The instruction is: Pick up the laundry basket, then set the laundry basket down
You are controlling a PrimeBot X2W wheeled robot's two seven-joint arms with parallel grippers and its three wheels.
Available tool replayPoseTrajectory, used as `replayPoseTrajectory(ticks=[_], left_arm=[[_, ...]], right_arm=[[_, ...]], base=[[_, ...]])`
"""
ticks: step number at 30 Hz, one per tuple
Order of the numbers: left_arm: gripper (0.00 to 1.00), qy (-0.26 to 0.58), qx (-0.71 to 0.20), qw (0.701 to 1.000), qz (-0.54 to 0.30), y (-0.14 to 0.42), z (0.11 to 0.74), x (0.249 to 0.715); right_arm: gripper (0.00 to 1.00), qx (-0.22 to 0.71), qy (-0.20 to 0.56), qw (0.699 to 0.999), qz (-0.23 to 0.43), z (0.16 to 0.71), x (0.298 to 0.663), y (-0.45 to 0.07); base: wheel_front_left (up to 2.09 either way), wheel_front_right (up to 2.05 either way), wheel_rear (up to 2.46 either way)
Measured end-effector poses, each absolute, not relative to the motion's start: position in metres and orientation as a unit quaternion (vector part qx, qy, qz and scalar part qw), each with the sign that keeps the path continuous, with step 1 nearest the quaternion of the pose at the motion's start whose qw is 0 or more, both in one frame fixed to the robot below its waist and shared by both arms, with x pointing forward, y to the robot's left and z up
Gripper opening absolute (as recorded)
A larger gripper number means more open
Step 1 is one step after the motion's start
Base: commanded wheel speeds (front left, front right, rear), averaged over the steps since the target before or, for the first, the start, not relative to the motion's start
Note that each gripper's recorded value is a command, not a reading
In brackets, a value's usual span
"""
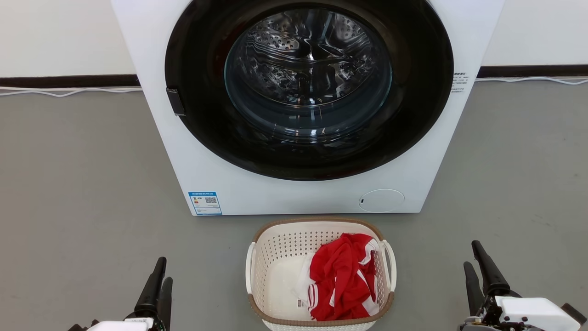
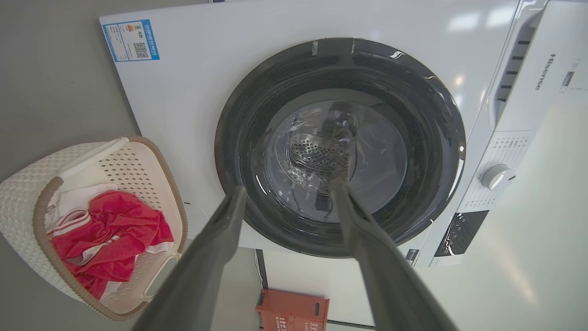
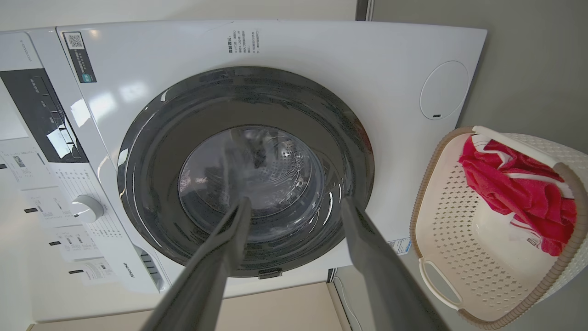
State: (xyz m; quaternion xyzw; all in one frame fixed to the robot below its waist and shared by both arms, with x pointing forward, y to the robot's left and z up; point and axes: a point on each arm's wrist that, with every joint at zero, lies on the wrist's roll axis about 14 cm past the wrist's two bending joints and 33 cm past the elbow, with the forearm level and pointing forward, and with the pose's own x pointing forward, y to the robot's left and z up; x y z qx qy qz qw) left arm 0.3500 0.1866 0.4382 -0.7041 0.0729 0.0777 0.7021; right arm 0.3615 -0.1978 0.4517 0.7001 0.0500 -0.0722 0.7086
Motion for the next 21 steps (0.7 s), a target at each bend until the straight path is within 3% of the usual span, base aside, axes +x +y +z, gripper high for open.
replayPoseTrajectory(ticks=[9, 21], left_arm=[[1.0, 0.067, -0.682, 0.724, 0.076, 0.188, 0.442, 0.351], [1.0, 0.064, -0.608, 0.789, 0.064, 0.187, 0.451, 0.353]], right_arm=[[1.0, 0.661, 0.048, 0.746, -0.065, 0.457, 0.363, -0.197], [1.0, 0.559, 0.049, 0.826, -0.045, 0.466, 0.366, -0.191]], base=[[0.0, 0.0, 0.0], [0.0, 0.0, 0.0]])
